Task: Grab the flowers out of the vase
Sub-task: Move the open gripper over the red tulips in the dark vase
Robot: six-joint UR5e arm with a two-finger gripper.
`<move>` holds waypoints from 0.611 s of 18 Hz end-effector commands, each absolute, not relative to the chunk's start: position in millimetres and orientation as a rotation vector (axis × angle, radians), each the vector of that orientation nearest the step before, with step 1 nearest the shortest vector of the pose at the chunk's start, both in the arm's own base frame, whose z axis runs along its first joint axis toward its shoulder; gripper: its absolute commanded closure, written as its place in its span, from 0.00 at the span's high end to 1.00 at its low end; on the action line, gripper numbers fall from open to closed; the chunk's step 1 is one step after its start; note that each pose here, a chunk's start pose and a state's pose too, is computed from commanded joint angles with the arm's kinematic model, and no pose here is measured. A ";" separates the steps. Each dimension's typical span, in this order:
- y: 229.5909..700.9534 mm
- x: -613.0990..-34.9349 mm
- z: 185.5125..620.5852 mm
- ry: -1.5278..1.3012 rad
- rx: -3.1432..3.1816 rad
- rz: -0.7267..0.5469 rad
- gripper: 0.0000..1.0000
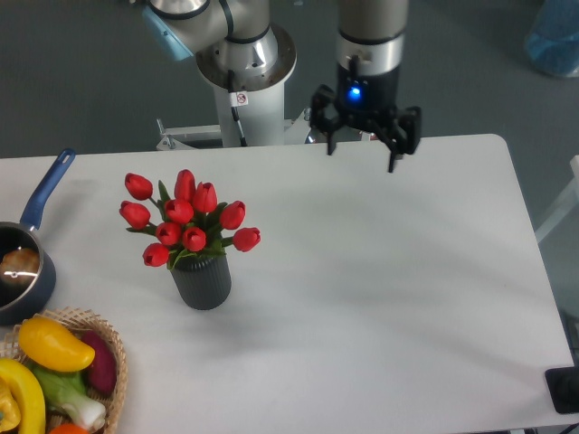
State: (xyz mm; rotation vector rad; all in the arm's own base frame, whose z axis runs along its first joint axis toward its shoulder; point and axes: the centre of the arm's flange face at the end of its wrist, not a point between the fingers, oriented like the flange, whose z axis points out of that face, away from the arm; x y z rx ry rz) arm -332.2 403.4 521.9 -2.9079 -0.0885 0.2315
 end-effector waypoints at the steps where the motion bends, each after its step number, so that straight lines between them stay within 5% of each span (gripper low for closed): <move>1: 410.1 -325.9 526.0 -0.096 -2.895 0.227 1.00; 11: 463.3 -258.1 533.4 -0.062 -2.847 0.144 1.00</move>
